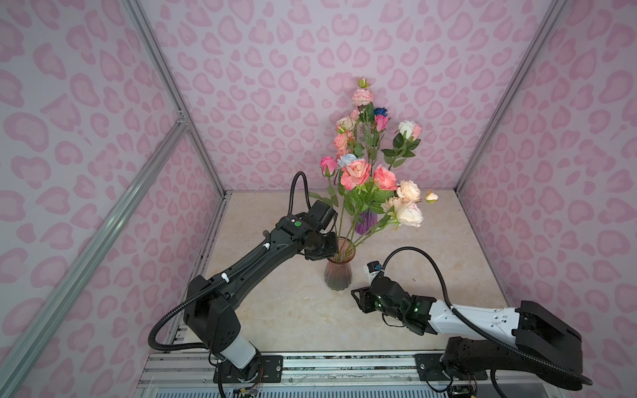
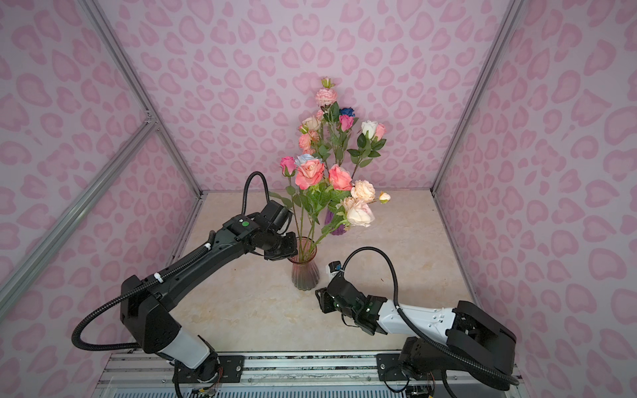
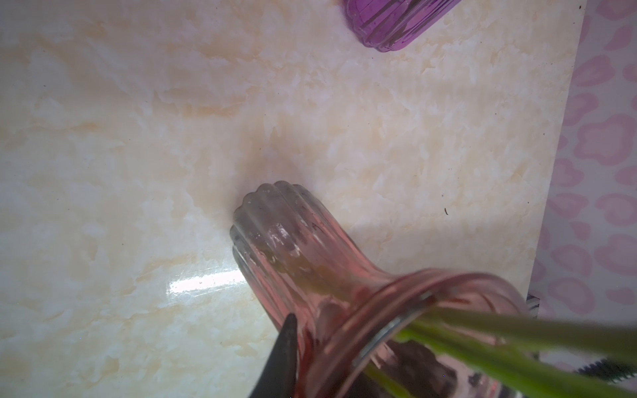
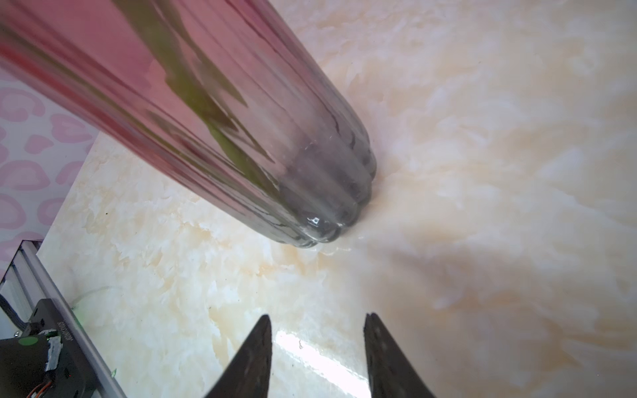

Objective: Arrange the flowers into the vase
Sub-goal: 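Slide the pink-red vase away with the left gripper while the right gripper draws back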

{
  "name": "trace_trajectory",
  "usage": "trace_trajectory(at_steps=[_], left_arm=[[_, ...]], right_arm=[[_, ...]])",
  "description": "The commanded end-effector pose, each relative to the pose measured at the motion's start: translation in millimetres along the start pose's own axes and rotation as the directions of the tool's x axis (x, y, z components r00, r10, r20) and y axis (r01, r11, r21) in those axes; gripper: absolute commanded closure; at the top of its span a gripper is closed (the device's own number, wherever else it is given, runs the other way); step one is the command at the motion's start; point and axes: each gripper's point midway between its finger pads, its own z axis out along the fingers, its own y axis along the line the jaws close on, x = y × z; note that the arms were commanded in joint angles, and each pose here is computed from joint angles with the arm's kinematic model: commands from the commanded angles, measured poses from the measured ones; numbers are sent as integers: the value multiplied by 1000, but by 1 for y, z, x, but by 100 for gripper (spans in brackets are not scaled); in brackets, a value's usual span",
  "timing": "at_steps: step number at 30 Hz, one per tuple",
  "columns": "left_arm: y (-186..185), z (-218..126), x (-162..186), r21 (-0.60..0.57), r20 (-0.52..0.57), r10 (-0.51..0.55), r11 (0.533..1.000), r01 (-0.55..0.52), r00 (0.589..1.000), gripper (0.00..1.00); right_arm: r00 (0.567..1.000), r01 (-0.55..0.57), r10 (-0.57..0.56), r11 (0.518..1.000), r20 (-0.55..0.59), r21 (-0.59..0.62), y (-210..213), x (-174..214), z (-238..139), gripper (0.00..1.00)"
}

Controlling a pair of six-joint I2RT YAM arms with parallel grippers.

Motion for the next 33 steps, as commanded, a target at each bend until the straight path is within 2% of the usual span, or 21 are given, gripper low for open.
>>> trace_trajectory(at_steps=[1,9,15,19,27,33], left_arm=[[7,-1,2,-35,-11,14,999,-14,1000,84],[9,-12,2,-48,6,35,998,-34,999,96],[8,-26,4,-22,28,55,998,-54,998,96],[3,-37,8,64,50,59,996,-62,997,96],[11,-55,-2,166,60,-29,986,19,998,96],[20,-51,-15,194,33,-91,977,83,995,96]], right_arm=[[1000,-9,8,998,14,64,-17,1,-6,54],[998,-35,30,996,60,82,-32,-11,-23,54],[990,-66,51,991,128,117,-51,-22,-42,53],[980,-91,66,987,186,133,-65,-29,-55,52],[971,-122,83,979,222,164,-84,-37,-71,52],[967,-133,92,978,240,161,-86,-43,-77,52]])
